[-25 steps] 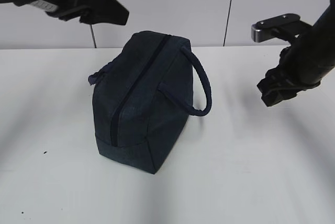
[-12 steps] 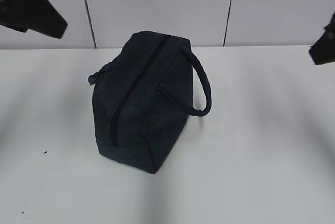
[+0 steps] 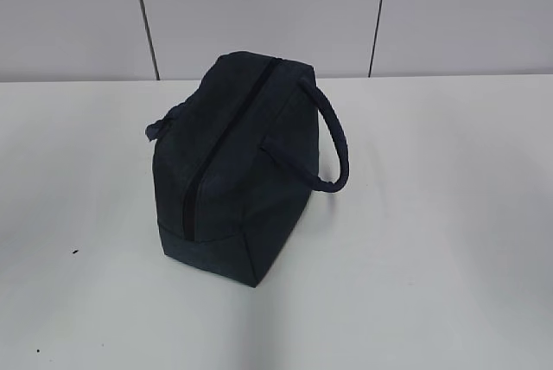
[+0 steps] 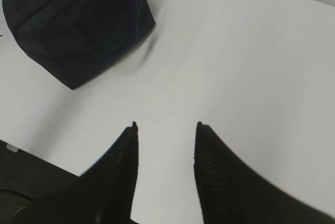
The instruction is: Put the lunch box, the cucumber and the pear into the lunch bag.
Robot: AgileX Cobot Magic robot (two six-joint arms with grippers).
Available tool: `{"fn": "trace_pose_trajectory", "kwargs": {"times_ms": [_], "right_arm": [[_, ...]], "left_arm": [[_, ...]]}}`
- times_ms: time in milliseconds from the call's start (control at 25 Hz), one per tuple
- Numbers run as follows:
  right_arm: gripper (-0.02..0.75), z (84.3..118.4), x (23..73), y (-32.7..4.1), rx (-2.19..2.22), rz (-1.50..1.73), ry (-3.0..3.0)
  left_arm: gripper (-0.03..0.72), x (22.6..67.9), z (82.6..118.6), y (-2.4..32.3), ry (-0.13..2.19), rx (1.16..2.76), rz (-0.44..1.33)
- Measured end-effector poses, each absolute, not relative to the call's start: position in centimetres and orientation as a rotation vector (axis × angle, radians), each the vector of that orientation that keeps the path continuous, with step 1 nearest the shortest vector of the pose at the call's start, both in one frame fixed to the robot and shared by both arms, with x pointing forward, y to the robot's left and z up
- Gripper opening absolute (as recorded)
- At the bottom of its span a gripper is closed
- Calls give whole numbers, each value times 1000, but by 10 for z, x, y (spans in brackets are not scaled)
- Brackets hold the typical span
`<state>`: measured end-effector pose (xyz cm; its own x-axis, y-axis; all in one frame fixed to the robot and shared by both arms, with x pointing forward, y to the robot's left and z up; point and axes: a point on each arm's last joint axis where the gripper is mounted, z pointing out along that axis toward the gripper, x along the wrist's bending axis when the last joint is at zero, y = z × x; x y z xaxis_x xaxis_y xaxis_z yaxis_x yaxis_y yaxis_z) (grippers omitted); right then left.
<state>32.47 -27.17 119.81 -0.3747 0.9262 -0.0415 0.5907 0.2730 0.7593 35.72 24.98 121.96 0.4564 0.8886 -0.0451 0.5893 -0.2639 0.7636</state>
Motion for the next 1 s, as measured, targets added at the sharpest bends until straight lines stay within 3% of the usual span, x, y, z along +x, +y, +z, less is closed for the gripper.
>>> {"fn": "trace_pose_trajectory", "kwargs": {"times_ms": [240, 680, 880, 1000], "right_arm": [[288, 1195, 266, -281, 1311, 1015, 1951], [267, 1122, 200, -293, 1310, 1101, 1816], [253, 1088, 191, -295, 1311, 1094, 1811], [251, 1074, 200, -296, 1350, 1031, 1840]], "left_arm": [[487, 299, 1211, 267, 1213, 1880, 557], [484, 220, 1106, 301, 1303, 1810, 651], [483, 209, 1064, 307, 1312, 1799, 699], [483, 215, 1055, 307, 1331, 1819, 698]]}}
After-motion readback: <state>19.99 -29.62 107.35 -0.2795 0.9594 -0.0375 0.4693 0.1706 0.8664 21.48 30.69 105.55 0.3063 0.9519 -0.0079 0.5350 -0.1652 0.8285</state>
